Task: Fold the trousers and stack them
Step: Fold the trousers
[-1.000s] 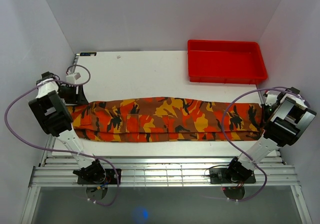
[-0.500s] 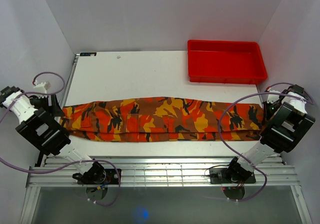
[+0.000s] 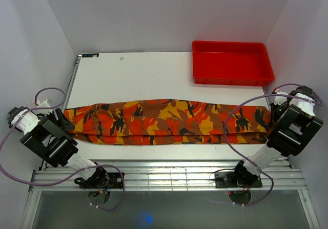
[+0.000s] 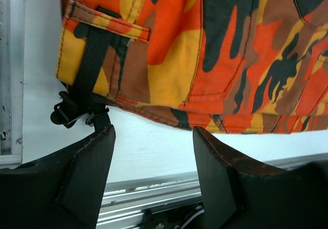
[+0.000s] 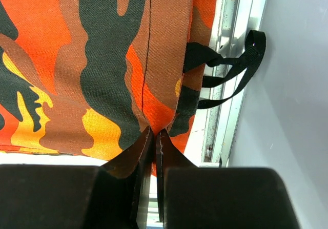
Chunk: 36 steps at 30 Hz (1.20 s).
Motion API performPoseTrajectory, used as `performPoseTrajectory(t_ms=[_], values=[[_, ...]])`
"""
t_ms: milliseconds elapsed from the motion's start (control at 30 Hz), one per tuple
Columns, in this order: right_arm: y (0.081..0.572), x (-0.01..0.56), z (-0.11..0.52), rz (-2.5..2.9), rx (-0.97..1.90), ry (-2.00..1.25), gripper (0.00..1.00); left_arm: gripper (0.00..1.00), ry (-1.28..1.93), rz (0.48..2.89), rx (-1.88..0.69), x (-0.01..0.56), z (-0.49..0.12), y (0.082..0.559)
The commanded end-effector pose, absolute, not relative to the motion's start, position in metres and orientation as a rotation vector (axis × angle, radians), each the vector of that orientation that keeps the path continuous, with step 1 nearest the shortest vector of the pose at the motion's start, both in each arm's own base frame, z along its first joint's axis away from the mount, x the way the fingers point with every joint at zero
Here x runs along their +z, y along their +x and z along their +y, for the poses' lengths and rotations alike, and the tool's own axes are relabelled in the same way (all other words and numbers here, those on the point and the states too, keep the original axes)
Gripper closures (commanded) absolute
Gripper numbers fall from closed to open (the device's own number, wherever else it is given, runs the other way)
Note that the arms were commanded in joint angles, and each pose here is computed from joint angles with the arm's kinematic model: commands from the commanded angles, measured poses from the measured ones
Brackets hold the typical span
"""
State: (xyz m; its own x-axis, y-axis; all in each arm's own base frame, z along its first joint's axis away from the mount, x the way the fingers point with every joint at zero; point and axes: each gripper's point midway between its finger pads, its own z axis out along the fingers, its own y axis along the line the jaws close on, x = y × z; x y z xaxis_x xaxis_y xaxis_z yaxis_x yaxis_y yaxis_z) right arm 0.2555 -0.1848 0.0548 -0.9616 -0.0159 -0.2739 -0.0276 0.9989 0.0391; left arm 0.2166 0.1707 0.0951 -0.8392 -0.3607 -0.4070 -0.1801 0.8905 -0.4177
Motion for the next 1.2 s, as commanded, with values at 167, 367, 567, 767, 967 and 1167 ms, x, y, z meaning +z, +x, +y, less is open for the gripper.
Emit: performPoseTrajectory(t_ms=[167,367,567,767,967,1167], values=[[0.265,0.069,-0.196,2.833,0.018,-0.038,0.92,0.32,-0.594,2.490,-0.528,0.084,0.176,0.231],[0.263,0.066,-0.197,2.843,0.011,-0.047,0.92,0.39,-0.661,2.453,-0.539,0.079,0.179,0.240],[0.265,0.065,-0.197,2.844,0.019,-0.040,0.92,0.48,-0.708,2.460,-0.570,0.066,0.178,0.245],[0.266,0.066,-0.197,2.841,0.018,-0.043,0.92,0.43,-0.712,2.480,-0.547,0.064,0.177,0.241],[0.266,0.066,-0.197,2.841,0.018,-0.041,0.92,0.44,-0.758,2.516,-0.512,0.057,0.180,0.233],[0.264,0.065,-0.196,2.845,0.020,-0.042,0.92,0.46,-0.763,2.521,-0.486,0.059,0.181,0.231]])
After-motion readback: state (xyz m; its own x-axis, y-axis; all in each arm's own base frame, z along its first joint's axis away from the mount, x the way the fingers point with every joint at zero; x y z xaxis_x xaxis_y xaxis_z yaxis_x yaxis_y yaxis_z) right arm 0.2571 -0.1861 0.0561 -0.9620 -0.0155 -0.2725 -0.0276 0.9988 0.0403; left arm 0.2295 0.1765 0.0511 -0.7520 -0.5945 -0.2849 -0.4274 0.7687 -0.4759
